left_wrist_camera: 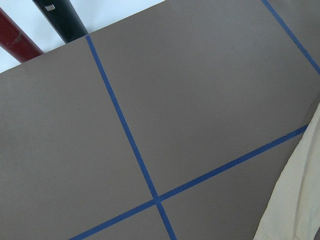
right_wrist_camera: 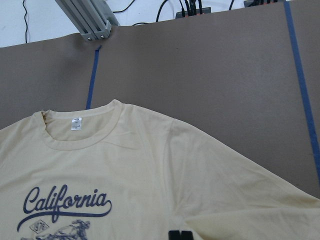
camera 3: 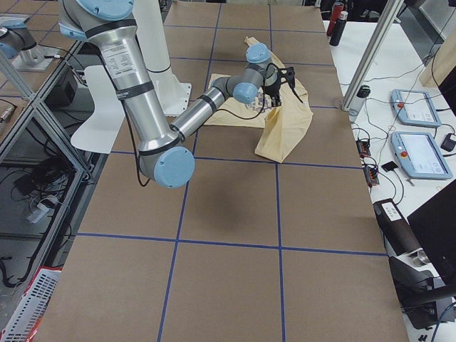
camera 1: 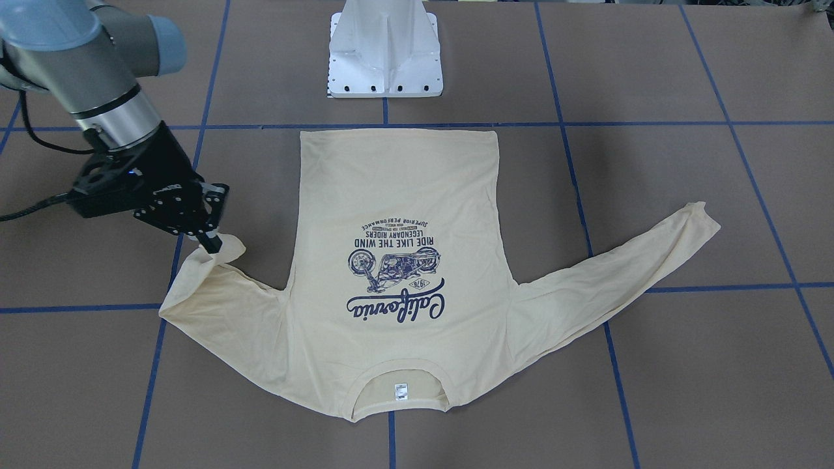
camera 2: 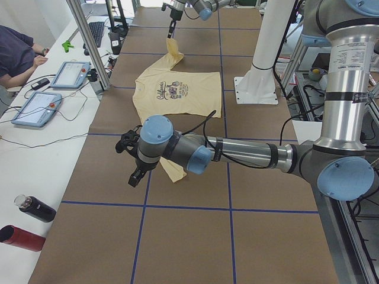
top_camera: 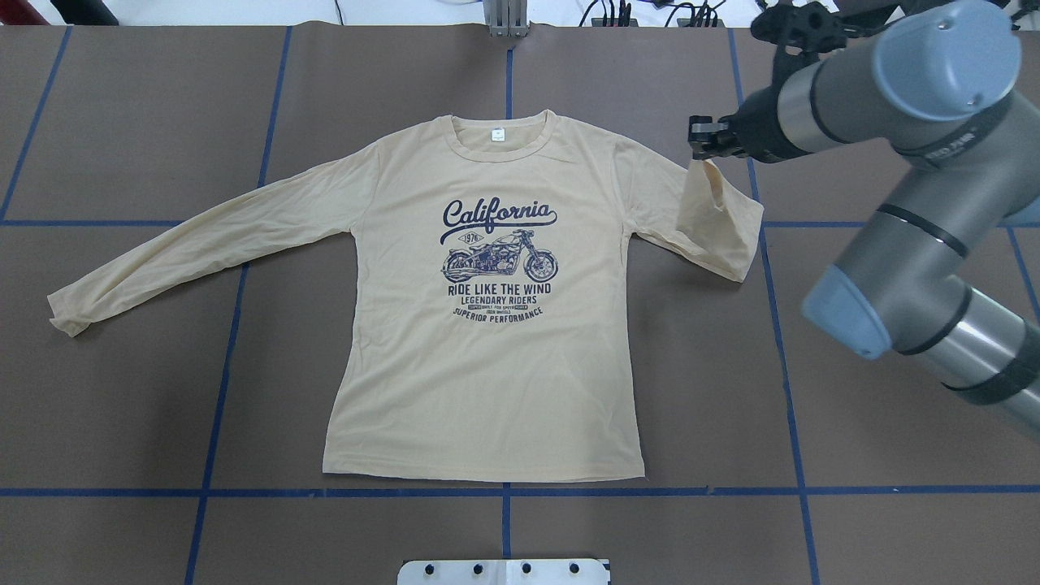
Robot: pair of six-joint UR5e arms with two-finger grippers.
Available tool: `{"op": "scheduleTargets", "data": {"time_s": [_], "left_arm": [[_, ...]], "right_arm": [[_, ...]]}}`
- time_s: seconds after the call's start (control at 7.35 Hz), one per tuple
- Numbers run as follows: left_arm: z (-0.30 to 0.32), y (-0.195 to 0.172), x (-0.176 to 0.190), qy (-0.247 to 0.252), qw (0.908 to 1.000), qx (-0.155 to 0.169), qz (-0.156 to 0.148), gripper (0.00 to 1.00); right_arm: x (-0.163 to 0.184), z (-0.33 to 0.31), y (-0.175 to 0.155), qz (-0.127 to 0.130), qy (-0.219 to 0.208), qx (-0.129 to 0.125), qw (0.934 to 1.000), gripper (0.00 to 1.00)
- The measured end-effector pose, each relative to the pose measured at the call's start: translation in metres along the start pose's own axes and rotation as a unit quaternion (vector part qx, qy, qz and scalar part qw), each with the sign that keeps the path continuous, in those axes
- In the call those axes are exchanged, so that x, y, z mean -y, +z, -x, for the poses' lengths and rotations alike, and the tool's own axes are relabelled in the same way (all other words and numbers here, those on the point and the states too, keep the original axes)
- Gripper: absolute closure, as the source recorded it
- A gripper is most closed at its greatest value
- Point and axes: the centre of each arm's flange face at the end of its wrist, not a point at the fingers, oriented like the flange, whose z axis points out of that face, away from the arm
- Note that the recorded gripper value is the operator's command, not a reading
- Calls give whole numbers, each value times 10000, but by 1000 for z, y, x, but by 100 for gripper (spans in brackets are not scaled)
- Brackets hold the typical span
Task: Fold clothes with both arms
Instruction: 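Grasp the sleeve cuff nearest the right gripper with the right gripper, then carry the held sleeve across the shirt body toward the far collar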
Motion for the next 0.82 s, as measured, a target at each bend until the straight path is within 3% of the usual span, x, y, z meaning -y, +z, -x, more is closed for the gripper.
{"op": "scheduleTargets", "data": {"time_s": [0.41, 0.82], "left_arm": [[0, 0, 0, 1, 10000, 0, 0, 0], [0, 0, -1, -3, 10000, -1, 7, 0]], "right_arm": [[18, 135, 49, -206, -9, -103, 9997, 100], [13, 282, 94, -457, 223, -247, 9984, 100]]}}
